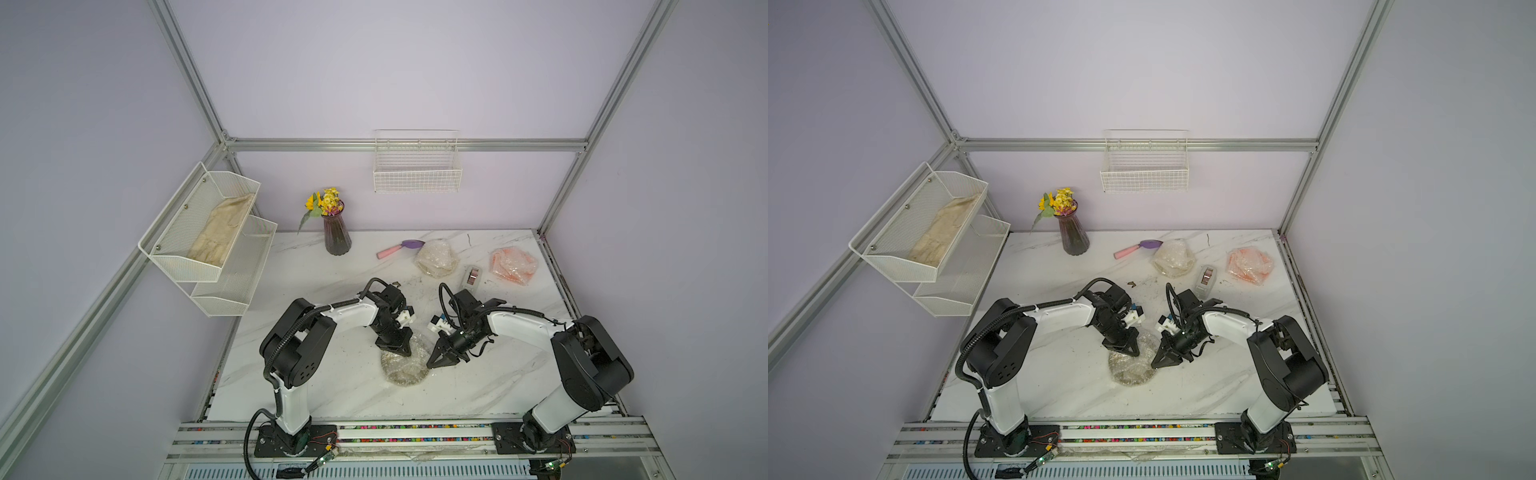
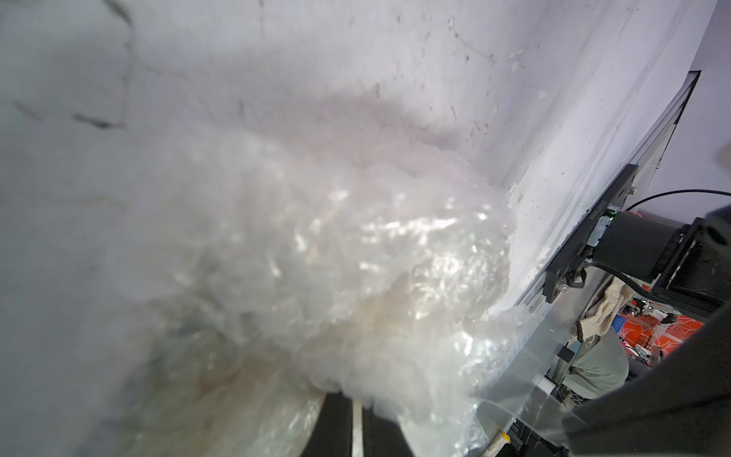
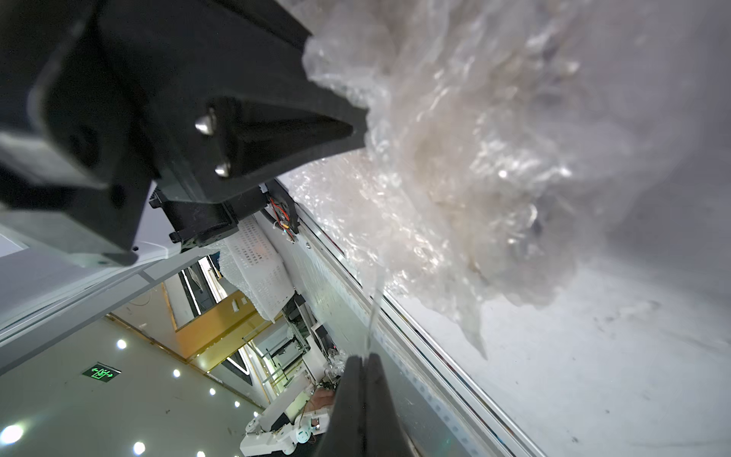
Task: Wrap dinner plates in bubble wrap
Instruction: Stick the tape on the bubble wrap.
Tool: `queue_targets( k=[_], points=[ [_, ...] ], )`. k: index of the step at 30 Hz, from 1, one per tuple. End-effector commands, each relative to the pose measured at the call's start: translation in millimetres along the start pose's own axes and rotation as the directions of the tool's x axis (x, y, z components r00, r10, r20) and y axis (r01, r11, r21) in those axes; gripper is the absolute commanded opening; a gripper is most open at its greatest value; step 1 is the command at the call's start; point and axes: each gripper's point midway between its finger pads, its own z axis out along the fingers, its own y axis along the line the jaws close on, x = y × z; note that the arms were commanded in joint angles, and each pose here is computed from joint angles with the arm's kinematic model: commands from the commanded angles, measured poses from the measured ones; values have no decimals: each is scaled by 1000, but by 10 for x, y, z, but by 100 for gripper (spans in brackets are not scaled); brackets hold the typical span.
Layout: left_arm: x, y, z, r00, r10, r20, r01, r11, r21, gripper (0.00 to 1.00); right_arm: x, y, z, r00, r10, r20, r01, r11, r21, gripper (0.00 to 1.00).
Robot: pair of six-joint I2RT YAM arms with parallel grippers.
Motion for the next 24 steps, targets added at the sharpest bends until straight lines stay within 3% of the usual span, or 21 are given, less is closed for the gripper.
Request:
queue_targets(
  k=[1,9,18,24],
  points=[
    [191,325,96,996,-41,-78,29,989,-142,10,-44,14,44,1000,15,-10,-15,1000,-23,0],
    [169,278,12,998,-32,-54,24,989,-144,10,-61,-318,199,994,110,-27,-109,993,40,0],
    [19,-36,-299,999,22,42,-19,996,-83,12,-88,-430,260,989,145,-27,-143,988,56,0],
    [-92,-390,-514,994,49,94,-51,998,21,18,-97,-399,248,990,137,-23,-136,989,50,0]
  ],
)
